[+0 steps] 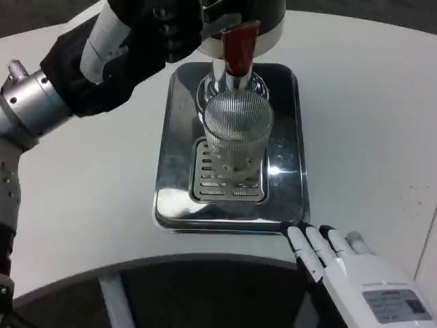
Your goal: Grasp the cup under the faucet to collect the drink, then remove the cup.
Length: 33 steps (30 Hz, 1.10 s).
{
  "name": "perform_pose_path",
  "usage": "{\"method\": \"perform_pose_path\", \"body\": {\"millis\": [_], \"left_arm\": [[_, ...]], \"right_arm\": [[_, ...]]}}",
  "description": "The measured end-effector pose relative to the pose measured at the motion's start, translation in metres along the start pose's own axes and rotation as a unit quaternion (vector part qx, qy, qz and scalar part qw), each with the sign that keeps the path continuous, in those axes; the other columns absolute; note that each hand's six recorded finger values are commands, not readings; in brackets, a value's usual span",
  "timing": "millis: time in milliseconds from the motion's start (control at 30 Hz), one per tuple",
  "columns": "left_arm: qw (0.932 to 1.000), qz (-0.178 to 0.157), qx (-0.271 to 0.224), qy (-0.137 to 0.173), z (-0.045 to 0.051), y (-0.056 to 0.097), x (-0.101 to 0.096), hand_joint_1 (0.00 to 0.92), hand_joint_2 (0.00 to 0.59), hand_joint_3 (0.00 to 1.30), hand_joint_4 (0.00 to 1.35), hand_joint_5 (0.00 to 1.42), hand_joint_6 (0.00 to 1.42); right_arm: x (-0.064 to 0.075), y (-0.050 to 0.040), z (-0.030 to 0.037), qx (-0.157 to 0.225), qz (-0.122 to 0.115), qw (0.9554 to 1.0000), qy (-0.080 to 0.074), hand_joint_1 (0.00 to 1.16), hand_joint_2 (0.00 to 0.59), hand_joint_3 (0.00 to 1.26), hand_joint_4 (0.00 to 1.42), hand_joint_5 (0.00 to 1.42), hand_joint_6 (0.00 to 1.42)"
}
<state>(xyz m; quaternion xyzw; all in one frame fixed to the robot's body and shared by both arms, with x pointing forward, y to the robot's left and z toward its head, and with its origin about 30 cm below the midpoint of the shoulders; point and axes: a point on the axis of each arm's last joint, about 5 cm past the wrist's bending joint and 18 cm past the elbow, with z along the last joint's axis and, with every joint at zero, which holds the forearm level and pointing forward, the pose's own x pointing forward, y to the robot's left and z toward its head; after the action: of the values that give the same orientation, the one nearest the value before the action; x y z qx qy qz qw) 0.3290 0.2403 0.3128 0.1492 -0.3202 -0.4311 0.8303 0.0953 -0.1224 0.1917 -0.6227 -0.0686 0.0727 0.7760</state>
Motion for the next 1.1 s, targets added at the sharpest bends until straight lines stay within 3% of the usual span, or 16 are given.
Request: {"method": "perform_pose_path", "body": {"millis": [367, 600, 1100], "left_arm": [[0.9992, -0.033, -0.004, -0.023, -0.0046, -0.001, 0.031, 0.000, 0.042, 0.00, 0.00, 0.04, 0.01], [0.9988, -0.042, -0.009, -0.026, -0.0078, -0.002, 0.038, 0.000, 0.042, 0.01, 0.00, 0.05, 0.02], [0.9929, -0.100, 0.064, 0.001, 0.0025, 0.005, 0.046, 0.000, 0.045, 0.04, 0.00, 0.10, 0.03]], "right_arm": [[0.000, -0.0002, 0.0003, 0.003, -0.003, 0.9999, 0.009, 0.76, 0.295, 0.00, 0.00, 0.00, 0.00], [0.000, -0.0002, 0.0002, 0.004, -0.004, 0.9999, 0.013, 0.76, 0.295, 0.00, 0.00, 0.00, 0.00], [0.004, -0.0006, 0.0007, 0.005, -0.010, 0.9999, 0.011, 0.76, 0.295, 0.00, 0.00, 0.00, 0.00]]}}
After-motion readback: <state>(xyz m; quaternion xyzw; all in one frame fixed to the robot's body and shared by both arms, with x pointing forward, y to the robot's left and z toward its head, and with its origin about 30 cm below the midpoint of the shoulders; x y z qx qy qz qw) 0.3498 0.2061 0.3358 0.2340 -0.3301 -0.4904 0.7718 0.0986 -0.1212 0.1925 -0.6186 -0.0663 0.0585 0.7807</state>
